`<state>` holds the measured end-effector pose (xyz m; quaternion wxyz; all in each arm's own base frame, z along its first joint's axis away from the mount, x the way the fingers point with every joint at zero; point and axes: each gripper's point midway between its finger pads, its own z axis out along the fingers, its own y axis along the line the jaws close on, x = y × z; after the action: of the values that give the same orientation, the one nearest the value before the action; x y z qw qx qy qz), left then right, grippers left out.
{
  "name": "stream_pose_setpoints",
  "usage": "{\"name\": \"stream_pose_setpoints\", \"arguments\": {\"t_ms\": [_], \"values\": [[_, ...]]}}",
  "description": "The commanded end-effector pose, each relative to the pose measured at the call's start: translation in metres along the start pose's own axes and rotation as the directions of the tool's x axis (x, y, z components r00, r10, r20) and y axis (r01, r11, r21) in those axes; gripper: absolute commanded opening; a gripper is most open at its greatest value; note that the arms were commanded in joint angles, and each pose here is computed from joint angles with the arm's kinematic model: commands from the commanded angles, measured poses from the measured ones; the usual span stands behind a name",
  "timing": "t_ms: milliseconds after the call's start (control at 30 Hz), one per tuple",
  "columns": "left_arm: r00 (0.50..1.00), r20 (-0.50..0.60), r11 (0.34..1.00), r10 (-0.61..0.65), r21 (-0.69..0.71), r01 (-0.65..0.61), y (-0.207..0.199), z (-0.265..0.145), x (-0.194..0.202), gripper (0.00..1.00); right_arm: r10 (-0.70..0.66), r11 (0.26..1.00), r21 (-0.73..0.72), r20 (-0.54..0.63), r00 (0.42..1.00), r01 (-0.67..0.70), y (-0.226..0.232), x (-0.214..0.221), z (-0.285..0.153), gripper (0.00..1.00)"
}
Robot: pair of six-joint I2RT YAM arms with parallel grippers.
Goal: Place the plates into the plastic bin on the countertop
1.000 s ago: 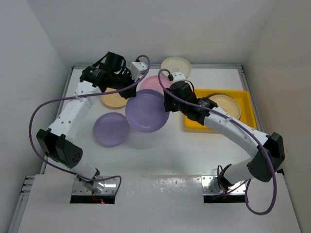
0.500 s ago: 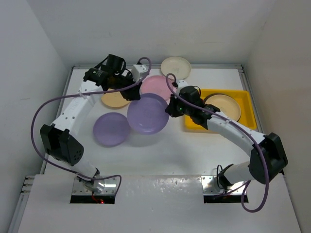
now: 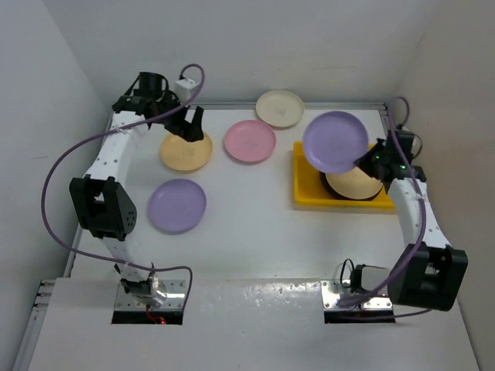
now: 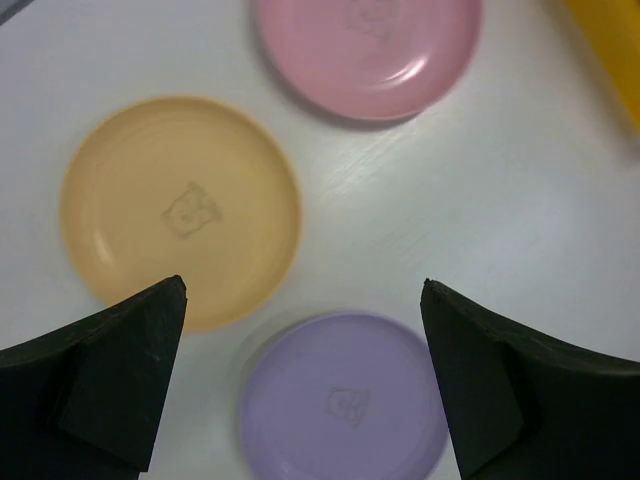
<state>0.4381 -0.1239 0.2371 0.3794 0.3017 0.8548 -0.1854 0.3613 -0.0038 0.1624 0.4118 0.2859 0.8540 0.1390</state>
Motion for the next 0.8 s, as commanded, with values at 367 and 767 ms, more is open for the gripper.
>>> {"name": "stream_pose_setpoints", "arguments": {"t_ms": [367, 767], "values": [[0.974, -0.047, 0.967, -0.221, -0.144, 0.212, 0.088, -0.02, 0.07, 1.0, 0.226, 0.922, 0.339, -0.072, 0.972, -0.189, -0.112, -0.005, 0.003, 0.0], [0.968, -0.057, 0.96, -0.244, -0.154, 0.233, 0.098, -0.025, 0.086, 1.0, 0.217, 0.912, 0.383, -0.151, 0.964, -0.145, -0.122, -0.006, 0.029, 0.53]]}}
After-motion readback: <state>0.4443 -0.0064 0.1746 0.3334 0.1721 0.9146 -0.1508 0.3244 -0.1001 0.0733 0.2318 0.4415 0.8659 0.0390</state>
